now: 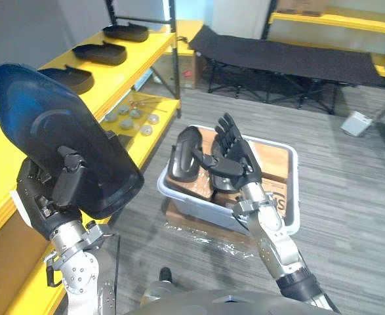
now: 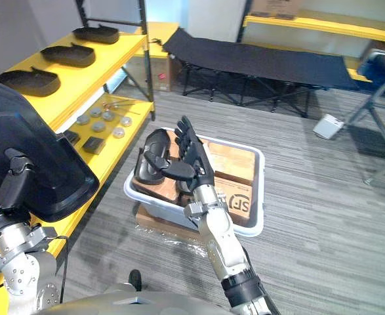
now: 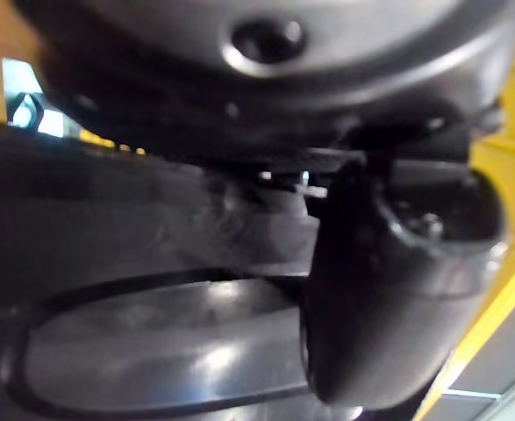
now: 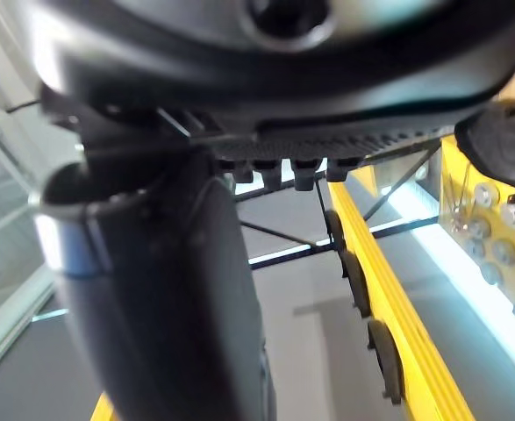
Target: Walk over and take three plastic housings, then place them on the shelf
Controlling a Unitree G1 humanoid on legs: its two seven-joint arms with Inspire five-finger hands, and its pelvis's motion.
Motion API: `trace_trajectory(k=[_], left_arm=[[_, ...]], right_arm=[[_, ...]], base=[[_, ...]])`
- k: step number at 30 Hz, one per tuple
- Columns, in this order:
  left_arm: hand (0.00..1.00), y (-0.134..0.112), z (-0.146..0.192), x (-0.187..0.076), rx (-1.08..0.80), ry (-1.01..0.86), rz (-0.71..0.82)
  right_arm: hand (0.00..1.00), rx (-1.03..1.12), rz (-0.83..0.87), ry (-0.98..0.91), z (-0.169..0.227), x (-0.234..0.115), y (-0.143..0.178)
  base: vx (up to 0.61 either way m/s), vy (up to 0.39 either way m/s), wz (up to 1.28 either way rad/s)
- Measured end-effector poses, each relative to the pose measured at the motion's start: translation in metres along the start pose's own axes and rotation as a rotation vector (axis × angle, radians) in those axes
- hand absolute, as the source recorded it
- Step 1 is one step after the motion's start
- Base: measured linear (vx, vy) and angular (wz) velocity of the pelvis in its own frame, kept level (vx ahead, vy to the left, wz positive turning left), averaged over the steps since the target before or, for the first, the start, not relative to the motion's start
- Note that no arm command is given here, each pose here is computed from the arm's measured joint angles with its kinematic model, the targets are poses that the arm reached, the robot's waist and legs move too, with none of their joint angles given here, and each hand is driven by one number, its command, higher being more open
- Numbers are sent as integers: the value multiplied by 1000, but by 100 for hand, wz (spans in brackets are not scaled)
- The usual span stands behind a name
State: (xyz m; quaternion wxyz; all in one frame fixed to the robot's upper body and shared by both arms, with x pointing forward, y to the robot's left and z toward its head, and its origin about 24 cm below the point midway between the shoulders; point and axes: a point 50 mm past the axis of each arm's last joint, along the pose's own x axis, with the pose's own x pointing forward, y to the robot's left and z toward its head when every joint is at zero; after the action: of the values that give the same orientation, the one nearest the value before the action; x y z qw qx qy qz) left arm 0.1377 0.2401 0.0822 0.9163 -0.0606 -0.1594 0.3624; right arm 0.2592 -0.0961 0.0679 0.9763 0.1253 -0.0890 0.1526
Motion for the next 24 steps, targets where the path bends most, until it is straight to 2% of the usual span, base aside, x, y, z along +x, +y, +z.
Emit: trace_trajectory(k=[5, 9, 16, 21, 24], left_arm=[[0, 14, -2, -6, 16, 39, 9], [0, -4, -4, -3, -54, 42, -133], [0, -9, -7, -5, -96, 64, -170], [0, -34, -16, -4, -104, 83, -412], [0, -39, -14, -3, -110, 67, -472]], right_arm=[[100, -14, 29, 21, -2, 7, -2], [100, -57, -55, 69, -9, -1, -24], [100, -106, -61, 88, -11, -13, -36], [100, -107, -229, 53, -5, -48, -64], [100, -117, -269, 26, -1, -53, -71]], base=[[4, -4, 29], [-55, 42, 143], [-52, 88, 44], [-108, 59, 90], [-32, 6, 61]])
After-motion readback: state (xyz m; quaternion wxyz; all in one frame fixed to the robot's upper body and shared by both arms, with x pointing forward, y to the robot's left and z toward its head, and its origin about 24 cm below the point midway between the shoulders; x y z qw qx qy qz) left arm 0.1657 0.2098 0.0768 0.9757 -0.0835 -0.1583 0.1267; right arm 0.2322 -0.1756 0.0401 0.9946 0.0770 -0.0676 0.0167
